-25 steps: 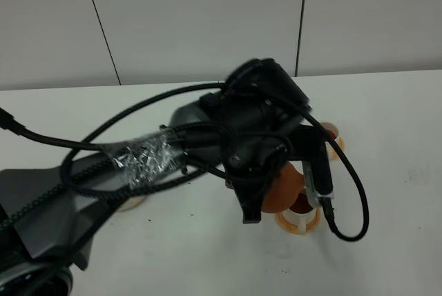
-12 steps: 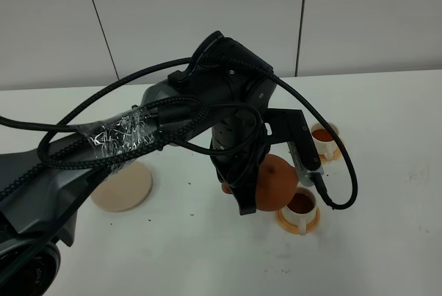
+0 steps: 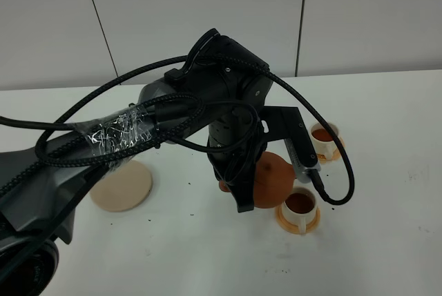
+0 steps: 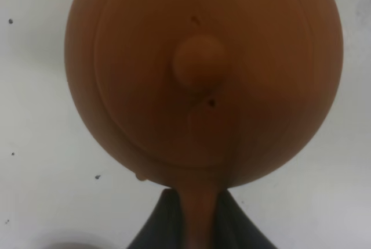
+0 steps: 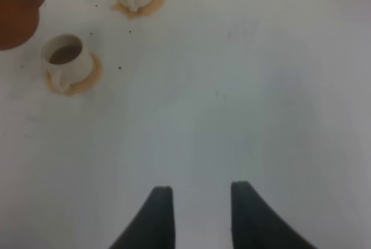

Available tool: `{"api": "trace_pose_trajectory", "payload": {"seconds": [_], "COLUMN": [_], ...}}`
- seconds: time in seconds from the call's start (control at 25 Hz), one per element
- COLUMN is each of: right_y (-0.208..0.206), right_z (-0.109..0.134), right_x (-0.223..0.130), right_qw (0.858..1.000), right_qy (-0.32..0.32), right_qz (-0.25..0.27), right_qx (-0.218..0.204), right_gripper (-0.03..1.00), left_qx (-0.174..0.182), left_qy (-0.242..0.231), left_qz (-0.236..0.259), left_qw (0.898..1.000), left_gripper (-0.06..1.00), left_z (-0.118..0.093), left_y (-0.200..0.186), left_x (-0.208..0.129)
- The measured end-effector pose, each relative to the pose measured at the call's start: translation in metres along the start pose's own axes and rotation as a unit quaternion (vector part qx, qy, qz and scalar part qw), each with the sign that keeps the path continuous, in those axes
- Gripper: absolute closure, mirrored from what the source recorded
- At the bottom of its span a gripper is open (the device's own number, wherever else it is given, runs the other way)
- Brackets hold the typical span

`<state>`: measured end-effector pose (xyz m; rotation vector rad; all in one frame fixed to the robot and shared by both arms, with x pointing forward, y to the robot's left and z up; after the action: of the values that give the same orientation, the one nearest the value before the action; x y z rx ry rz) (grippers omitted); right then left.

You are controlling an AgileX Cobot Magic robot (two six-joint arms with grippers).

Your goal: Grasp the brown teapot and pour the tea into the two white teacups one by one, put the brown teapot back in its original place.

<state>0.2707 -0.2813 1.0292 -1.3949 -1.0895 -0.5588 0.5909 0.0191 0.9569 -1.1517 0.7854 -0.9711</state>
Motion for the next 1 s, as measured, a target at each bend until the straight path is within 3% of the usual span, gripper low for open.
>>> {"api": "trace_pose_trajectory", "payload": {"seconds": [0.36,1.0], "right_y": [0.000,0.000], "right_z": [0.000,0.000], "right_x": [0.000,0.000], "right_qw": [1.000,1.000], "right_qy": [0.000,0.000], "right_qz": [0.000,0.000], "right_qx": [0.000,0.000], "right_gripper": [0.73,0.73], "left_qx": [0.016,-0.008], "left_qy": [-0.042,-0.128], "left_qz": [-0.011,-0.007], "left_qw": [0.999,0.992], "left_gripper": [0.78,0.78], "left_z": [0.033,0.079], "left_y": [-0.016,-0.004], "left_x": [-0.022,-0.059]}}
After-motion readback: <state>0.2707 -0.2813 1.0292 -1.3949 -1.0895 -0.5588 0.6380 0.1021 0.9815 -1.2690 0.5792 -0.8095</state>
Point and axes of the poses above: a point on each arm's last joint axis where the gripper is mounted, y pointing out along that axis toward the gripper, z along the wrist's bending axis when the last joint is at zero, x = y × z, the point moved 4 cm from there along y, pointing out along that axis toward the gripper, and after that the axes turned 12 degrees about -y, right-handed, at the moved point
